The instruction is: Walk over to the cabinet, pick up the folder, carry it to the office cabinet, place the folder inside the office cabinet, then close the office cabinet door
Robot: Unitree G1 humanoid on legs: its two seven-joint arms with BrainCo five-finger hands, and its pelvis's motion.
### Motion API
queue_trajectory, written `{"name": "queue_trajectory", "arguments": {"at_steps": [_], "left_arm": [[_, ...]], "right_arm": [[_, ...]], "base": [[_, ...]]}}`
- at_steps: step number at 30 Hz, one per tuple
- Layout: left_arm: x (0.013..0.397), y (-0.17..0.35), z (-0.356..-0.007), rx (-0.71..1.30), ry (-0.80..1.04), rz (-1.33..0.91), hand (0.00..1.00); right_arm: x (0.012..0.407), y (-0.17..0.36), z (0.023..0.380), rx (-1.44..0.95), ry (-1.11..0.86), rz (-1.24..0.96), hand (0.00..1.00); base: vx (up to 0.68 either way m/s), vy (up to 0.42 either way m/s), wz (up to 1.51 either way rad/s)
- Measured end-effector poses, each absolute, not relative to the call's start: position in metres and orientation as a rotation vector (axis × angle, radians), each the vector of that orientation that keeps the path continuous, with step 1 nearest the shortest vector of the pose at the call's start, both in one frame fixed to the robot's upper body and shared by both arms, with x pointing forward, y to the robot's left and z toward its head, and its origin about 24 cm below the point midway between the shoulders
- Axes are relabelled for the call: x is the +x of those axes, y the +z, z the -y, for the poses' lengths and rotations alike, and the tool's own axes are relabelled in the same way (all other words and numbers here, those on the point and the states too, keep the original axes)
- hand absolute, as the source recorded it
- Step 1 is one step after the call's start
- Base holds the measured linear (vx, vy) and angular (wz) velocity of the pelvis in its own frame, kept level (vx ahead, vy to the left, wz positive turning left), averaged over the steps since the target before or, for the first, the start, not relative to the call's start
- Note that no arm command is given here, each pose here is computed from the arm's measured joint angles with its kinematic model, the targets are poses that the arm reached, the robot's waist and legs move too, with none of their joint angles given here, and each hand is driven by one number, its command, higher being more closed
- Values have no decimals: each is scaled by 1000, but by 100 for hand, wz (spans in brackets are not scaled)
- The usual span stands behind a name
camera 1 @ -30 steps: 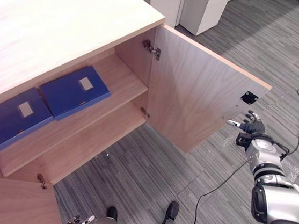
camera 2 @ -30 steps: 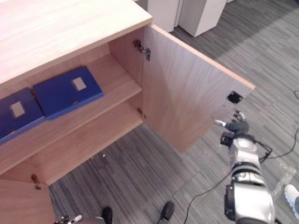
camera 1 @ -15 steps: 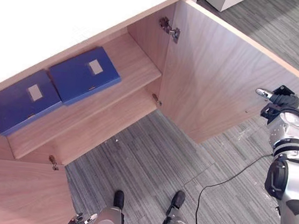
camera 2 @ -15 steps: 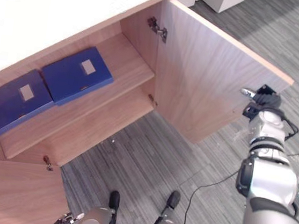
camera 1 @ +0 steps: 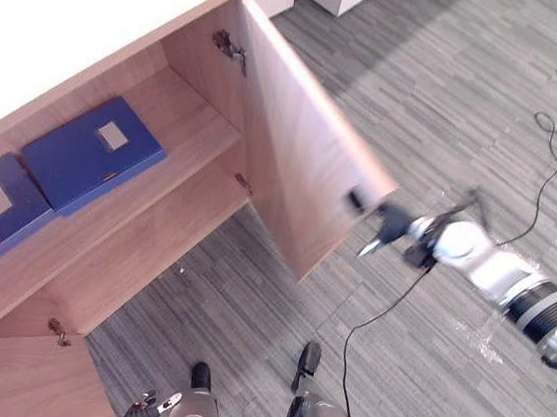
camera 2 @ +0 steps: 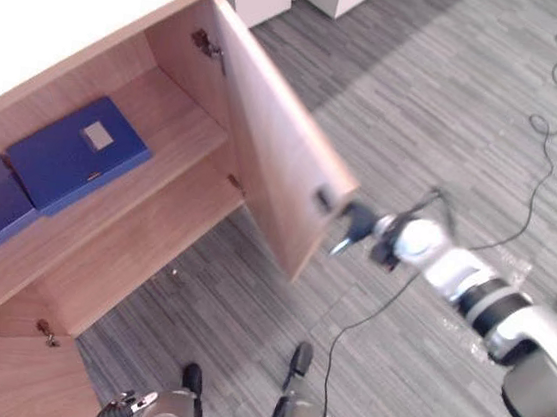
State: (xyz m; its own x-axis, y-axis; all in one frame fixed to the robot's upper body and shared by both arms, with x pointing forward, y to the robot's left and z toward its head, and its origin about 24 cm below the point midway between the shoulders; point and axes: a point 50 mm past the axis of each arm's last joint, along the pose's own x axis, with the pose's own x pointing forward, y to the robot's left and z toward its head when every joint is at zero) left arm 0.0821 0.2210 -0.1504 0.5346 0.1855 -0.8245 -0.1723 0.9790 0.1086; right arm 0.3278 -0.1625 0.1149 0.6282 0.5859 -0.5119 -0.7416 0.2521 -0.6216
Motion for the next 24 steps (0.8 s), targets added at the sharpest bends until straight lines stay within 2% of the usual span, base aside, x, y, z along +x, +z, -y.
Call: {"name": "queue_trajectory", "arguments": {"at_steps": [3,4,9,14,20,24], "left_arm": [[100,-148,-216,8,192,-943,0],[101,-147,-217,10,194,-939,0],[69,-151,-241,48,265,-1036,0],[70,-150,-242,57,265,-1034,0],[72,-153,-233,32,256,-1033,0],[73,-155,-225,25,231,-1041,0]], "right_arm": [[321,105,107,-897,1080,-128,0],[321,107,104,-908,1085,-122,0],[314,95,109,-993,1162,-190,0],[302,75,126,-994,1172,-280,0],[292,46,122,-845,1157,-309,0],[285,-7,118,-734,1041,-371,0]], "base": [[40,-49,25],[61,45,39],[134,108,12],[143,121,-6],[111,77,4],[76,93,44]]}}
